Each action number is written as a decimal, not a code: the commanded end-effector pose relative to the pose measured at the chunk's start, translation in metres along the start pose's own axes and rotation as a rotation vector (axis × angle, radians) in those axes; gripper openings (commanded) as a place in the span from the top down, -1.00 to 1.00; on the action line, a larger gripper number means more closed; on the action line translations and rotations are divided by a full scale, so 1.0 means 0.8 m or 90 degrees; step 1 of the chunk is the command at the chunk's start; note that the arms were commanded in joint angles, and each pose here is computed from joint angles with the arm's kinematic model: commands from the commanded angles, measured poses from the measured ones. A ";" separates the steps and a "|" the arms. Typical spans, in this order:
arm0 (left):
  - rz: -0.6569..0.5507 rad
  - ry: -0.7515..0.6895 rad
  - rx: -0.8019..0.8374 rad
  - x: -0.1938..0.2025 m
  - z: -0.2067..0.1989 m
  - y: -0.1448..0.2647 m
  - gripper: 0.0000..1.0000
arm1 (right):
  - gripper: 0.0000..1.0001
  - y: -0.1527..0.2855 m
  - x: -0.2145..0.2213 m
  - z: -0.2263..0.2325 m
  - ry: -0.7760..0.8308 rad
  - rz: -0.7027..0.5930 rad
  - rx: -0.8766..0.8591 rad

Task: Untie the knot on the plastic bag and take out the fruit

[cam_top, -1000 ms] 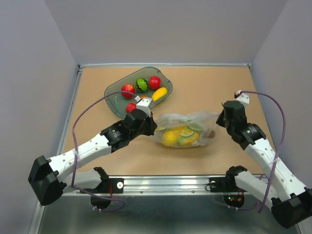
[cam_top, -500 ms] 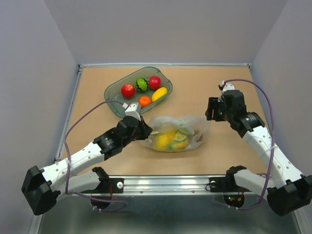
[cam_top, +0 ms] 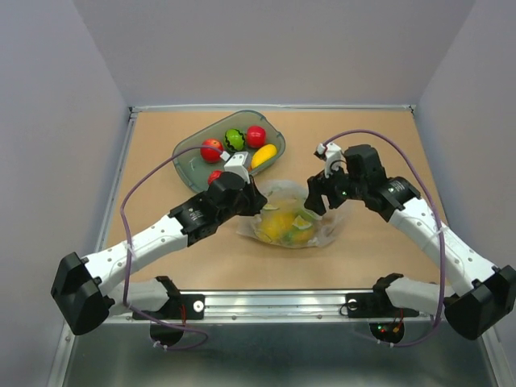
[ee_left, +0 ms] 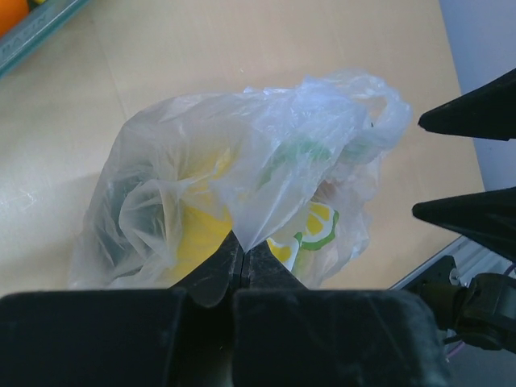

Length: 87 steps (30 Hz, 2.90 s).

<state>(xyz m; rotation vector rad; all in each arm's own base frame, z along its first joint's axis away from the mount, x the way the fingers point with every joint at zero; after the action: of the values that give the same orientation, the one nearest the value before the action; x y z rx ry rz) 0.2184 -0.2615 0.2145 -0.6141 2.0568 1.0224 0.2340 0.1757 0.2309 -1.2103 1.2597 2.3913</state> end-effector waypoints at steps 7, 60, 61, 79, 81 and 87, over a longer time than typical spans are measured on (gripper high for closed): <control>-0.014 0.006 0.033 -0.017 -0.026 0.008 1.00 | -0.53 -0.024 -0.023 0.015 0.107 -0.017 0.056; -0.134 -0.217 0.109 -0.042 -0.001 0.091 -0.35 | -0.10 0.079 -0.068 -0.045 -0.030 -0.251 0.222; -0.130 -0.248 0.099 -0.042 -0.004 0.087 -0.35 | -0.24 0.080 -0.069 -0.046 -0.029 -0.250 0.224; 0.023 -0.832 0.132 0.025 -0.103 0.030 -0.57 | -0.84 0.114 -0.067 -0.042 -0.035 -0.266 0.253; 0.037 -0.872 0.116 0.031 -0.098 0.021 -0.57 | -0.84 0.114 -0.065 -0.042 -0.036 -0.264 0.250; 0.071 -0.953 0.057 0.043 -0.085 0.006 -0.57 | -0.85 0.113 -0.062 -0.041 -0.041 -0.261 0.246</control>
<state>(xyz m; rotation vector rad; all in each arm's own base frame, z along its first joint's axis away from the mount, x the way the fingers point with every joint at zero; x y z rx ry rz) 0.1572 -0.3164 0.2019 0.3352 0.9026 0.9044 0.2432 0.1058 0.2896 -1.1052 1.2990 1.8160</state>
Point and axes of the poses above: each gripper's point midway between its finger pads, its own y axis back along the fingers, its own z axis along the line the jaws close on, x = y × z, the point moved 3 cm from there along y, back along the fingers, and after that the axes turned 8 degrees about -y, right-handed, at the moved point
